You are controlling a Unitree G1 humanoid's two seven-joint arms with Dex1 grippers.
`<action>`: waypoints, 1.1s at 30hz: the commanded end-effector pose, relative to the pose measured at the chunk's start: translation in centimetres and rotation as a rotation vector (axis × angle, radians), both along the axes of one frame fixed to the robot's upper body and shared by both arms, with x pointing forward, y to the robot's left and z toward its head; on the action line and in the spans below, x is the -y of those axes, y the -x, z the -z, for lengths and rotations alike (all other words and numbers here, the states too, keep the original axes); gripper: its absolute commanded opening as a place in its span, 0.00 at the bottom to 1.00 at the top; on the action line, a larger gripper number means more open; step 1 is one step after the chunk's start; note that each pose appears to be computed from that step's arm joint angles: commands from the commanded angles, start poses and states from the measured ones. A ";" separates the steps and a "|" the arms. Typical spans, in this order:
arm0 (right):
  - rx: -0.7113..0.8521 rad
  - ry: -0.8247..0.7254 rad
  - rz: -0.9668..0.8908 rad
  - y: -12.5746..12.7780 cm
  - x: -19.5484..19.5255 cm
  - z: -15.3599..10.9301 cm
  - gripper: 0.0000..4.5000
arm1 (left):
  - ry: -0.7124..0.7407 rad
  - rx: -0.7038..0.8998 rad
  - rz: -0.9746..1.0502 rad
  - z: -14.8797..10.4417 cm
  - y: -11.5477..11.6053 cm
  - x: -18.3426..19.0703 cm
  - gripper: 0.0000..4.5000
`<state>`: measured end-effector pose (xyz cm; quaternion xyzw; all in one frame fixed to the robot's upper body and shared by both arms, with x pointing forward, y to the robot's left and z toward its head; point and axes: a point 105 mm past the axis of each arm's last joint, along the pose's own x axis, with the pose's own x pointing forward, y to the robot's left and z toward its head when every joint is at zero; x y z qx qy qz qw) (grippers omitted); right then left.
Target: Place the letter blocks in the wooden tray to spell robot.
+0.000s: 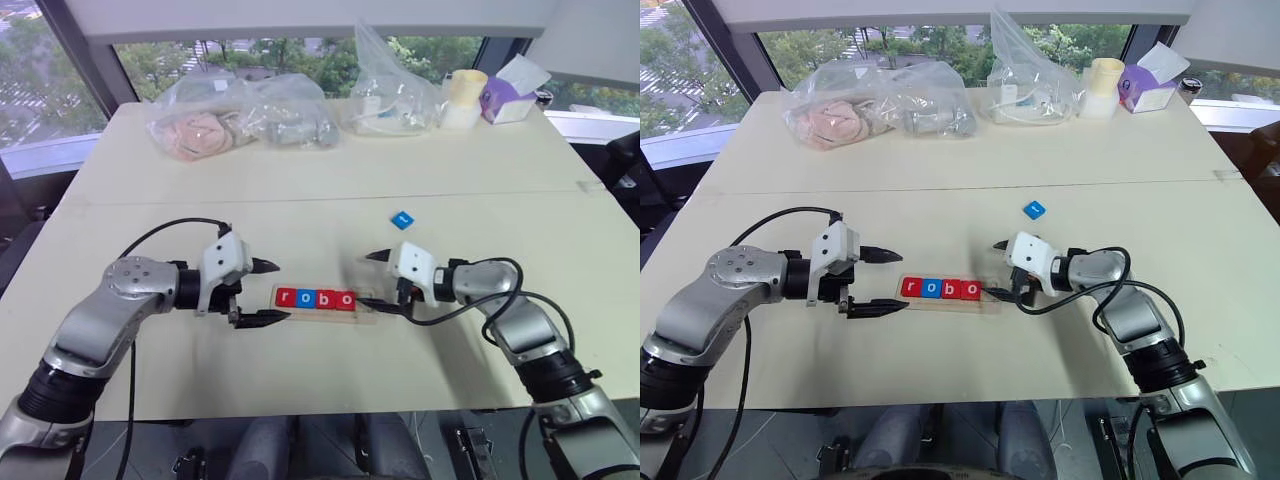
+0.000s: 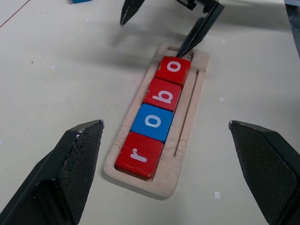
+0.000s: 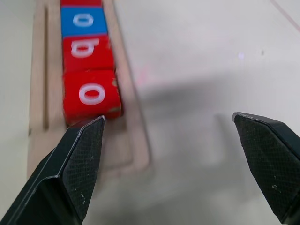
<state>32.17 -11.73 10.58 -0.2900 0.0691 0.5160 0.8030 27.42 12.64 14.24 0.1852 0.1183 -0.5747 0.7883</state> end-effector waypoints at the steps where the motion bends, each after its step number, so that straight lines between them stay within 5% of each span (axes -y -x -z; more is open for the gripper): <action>1: 0.037 -0.009 -0.008 -0.3 -0.3 -0.9 0.99 | 0.017 0.033 0.010 -0.8 0.2 0.2 1.00; 7: 0.086 0.002 0.046 -1.0 0.8 -1.9 0.99 | 0.013 0.035 0.005 -0.7 0.2 0.0 1.00; 14: 0.039 -0.276 0.442 -5.9 4.6 -5.4 0.99 | -0.017 0.044 -0.002 -1.5 0.0 -1.0 1.00; 17: -0.026 -0.284 0.649 -8.3 6.3 -3.9 0.99 | -0.082 0.089 -0.028 -2.9 -0.9 -2.4 1.00; 19: -0.057 -0.298 0.725 -9.3 6.8 -3.3 0.99 | 0.006 0.114 -0.063 -5.3 -1.8 -2.4 1.00; 28: -0.099 -0.275 0.764 -11.6 6.3 -1.4 0.99 | 0.145 0.120 -0.120 -7.9 -2.7 -1.8 1.00; 33: -0.088 -0.253 0.727 -11.8 5.6 -1.1 0.60 | 0.154 0.118 -0.134 -7.7 -2.6 -1.5 1.00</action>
